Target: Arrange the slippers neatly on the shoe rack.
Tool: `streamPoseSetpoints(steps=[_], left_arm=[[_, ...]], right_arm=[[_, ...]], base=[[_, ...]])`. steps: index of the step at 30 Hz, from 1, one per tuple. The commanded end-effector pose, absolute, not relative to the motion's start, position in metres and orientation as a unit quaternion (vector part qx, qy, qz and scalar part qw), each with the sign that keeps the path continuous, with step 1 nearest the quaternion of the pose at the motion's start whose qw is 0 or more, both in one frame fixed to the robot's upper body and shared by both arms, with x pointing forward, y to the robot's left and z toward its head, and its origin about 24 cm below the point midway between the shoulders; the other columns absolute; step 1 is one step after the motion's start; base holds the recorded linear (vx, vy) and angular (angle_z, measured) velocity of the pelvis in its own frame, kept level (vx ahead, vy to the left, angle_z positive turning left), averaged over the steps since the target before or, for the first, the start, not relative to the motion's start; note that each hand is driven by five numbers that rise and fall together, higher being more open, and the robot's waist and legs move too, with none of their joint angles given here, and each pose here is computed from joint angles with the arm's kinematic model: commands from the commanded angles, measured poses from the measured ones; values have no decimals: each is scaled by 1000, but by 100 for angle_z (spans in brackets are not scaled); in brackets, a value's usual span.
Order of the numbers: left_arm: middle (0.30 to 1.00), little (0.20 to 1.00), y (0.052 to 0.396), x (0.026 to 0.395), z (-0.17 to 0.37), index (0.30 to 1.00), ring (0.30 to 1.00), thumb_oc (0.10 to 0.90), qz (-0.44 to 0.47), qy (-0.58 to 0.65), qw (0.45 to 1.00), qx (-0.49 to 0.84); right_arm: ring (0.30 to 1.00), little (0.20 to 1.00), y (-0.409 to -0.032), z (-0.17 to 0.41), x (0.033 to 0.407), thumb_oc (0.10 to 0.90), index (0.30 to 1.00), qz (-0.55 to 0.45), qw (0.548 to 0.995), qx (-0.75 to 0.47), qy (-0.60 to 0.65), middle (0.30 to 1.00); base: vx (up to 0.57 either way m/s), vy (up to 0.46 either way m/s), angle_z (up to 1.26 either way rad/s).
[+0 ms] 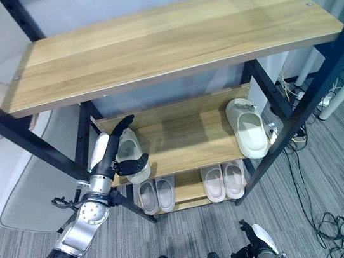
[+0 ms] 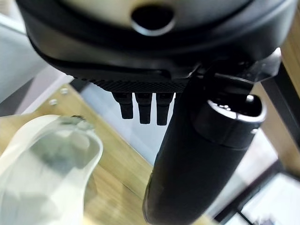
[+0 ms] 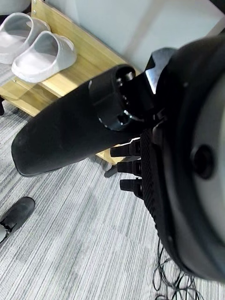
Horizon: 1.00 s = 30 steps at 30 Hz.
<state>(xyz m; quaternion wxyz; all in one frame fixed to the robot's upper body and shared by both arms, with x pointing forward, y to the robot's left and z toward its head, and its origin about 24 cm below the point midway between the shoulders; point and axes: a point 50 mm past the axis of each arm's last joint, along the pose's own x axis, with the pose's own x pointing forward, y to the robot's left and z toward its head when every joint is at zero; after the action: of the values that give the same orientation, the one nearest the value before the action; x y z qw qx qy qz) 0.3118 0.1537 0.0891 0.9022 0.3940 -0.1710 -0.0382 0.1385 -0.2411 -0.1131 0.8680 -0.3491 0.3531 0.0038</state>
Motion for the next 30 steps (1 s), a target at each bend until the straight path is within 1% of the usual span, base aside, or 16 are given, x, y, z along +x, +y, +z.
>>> streamPoseSetpoints(steps=[1, 5, 8, 15, 22, 24, 27, 28, 29, 30], left_arm=[[900, 900, 154, 341, 149, 900, 900, 800, 22, -276, 852, 444], [900, 900, 169, 353, 157, 900, 900, 800, 44, -264, 828, 493], [900, 900, 176, 357, 160, 900, 900, 800, 51, -258, 818, 512], [900, 900, 197, 366, 170, 900, 900, 800, 64, -236, 774, 584], [900, 900, 219, 369, 167, 900, 900, 800, 81, -195, 759, 616], [900, 900, 221, 371, 166, 900, 900, 800, 82, -188, 759, 618], [900, 900, 230, 377, 159, 900, 900, 800, 88, -144, 764, 623], [728, 728, 233, 379, 159, 728, 728, 685, 89, -133, 767, 621], [326, 326, 235, 380, 157, 326, 326, 417, 88, -124, 770, 620], [300, 300, 236, 381, 157, 300, 300, 400, 88, -118, 772, 618]], right_arm=[[900, 900, -243, -97, 158, 800, 900, 5, 884, -365, 292, 900], [900, 900, -244, -98, 158, 800, 900, 10, 882, -367, 296, 900], [900, 900, -244, -99, 157, 800, 900, 12, 881, -367, 298, 900], [900, 900, -244, -99, 158, 800, 900, 19, 881, -366, 300, 900], [900, 900, -241, -100, 159, 800, 900, 24, 881, -364, 300, 900], [900, 900, -242, -99, 160, 800, 900, 23, 881, -364, 299, 900], [900, 900, -242, -98, 162, 800, 900, 25, 882, -365, 298, 900], [900, 900, -242, -98, 162, 800, 900, 25, 882, -365, 298, 900], [900, 900, -242, -98, 163, 800, 900, 26, 881, -365, 299, 900], [900, 900, -241, -98, 163, 800, 900, 27, 881, -364, 300, 900]], base=[[15, 4, -4], [10, 4, -3], [0, 2, -3], [3, 2, -7], [0, 0, 0], [0, 0, 0], [0, 0, 0], [0, 0, 0], [0, 0, 0], [0, 0, 0]])
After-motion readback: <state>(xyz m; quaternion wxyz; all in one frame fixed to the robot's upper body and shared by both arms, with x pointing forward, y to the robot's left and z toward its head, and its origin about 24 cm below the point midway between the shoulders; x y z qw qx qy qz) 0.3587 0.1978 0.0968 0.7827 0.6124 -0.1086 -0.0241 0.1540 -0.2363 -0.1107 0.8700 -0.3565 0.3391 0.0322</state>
